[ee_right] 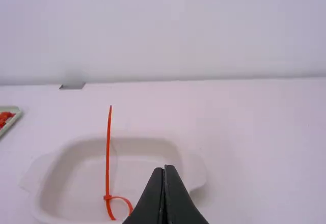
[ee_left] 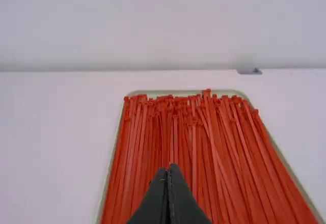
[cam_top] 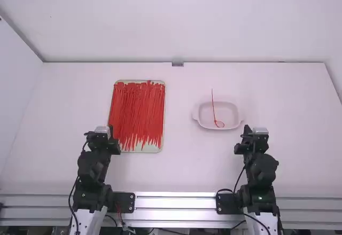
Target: Fasten the cable tie
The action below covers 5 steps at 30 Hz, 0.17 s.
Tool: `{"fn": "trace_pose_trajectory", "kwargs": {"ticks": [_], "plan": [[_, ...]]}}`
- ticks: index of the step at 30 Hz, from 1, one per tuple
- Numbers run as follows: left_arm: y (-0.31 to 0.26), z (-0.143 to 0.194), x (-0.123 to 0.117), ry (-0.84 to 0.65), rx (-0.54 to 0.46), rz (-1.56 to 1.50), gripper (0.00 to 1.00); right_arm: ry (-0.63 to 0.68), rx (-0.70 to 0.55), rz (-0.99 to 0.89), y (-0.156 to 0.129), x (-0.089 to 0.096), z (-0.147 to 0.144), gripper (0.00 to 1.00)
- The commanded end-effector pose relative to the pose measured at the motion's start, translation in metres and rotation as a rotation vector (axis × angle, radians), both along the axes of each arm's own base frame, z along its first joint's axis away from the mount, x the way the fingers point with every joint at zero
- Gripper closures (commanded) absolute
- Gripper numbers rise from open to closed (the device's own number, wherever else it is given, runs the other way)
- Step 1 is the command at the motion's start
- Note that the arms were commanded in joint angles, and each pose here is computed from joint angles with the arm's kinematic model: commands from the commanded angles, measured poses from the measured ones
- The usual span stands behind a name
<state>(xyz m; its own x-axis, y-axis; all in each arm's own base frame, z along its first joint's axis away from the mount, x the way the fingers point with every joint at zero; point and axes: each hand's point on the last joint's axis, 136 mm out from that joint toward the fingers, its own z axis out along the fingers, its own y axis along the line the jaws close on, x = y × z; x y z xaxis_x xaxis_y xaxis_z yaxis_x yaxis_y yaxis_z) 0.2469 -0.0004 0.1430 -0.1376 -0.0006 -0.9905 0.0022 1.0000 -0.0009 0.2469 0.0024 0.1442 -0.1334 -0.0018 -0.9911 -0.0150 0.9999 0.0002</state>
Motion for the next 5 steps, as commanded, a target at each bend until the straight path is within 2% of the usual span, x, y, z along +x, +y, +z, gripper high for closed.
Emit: {"fn": "trace_pose_trajectory", "kwargs": {"ticks": [1,5], "plan": [[0.0004,0.0013,-0.0009,-0.018,0.001,0.002,1.0,-0.015,0.002,0.001,0.0004,-0.0009,0.0005,1.0],[0.0004,0.0047,-0.0014,-0.033,0.001,0.002,1.0,-0.029,0.002,0.001,0.0004,-0.0014,0.0035,1.0]]}}
